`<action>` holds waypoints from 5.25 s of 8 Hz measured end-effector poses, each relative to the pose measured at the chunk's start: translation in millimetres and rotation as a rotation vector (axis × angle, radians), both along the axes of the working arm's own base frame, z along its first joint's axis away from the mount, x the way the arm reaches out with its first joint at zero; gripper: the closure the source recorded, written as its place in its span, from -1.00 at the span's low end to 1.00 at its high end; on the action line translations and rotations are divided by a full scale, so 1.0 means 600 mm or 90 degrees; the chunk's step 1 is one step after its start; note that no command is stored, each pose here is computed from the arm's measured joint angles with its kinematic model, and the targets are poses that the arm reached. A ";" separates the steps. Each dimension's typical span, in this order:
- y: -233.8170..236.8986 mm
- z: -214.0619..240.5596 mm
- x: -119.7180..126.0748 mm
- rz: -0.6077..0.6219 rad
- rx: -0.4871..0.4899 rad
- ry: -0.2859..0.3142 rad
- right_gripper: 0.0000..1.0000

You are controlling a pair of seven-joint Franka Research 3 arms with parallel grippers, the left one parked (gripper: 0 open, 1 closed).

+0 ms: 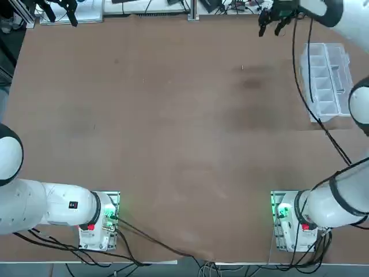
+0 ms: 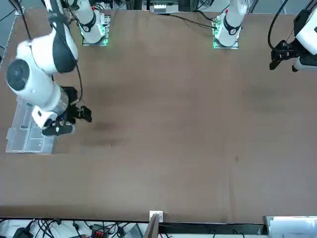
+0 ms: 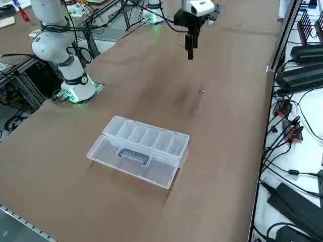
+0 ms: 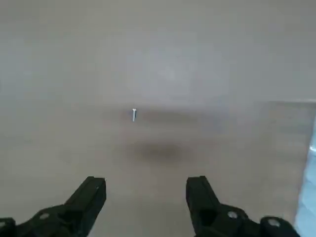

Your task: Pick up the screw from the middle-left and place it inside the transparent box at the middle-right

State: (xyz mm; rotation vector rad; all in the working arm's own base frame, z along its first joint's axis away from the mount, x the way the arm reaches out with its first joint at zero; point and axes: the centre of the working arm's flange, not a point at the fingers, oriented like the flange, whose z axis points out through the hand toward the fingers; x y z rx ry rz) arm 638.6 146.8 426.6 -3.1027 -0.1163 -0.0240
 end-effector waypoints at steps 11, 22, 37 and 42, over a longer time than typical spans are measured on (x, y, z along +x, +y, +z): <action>0.029 -0.289 -0.005 -0.039 0.021 -0.071 -0.79; 0.071 -0.360 0.032 -0.058 0.025 -0.059 -0.58; 0.076 -0.393 0.036 -0.056 0.013 -0.018 -0.22; 0.077 -0.393 0.041 -0.064 0.013 -0.020 -0.19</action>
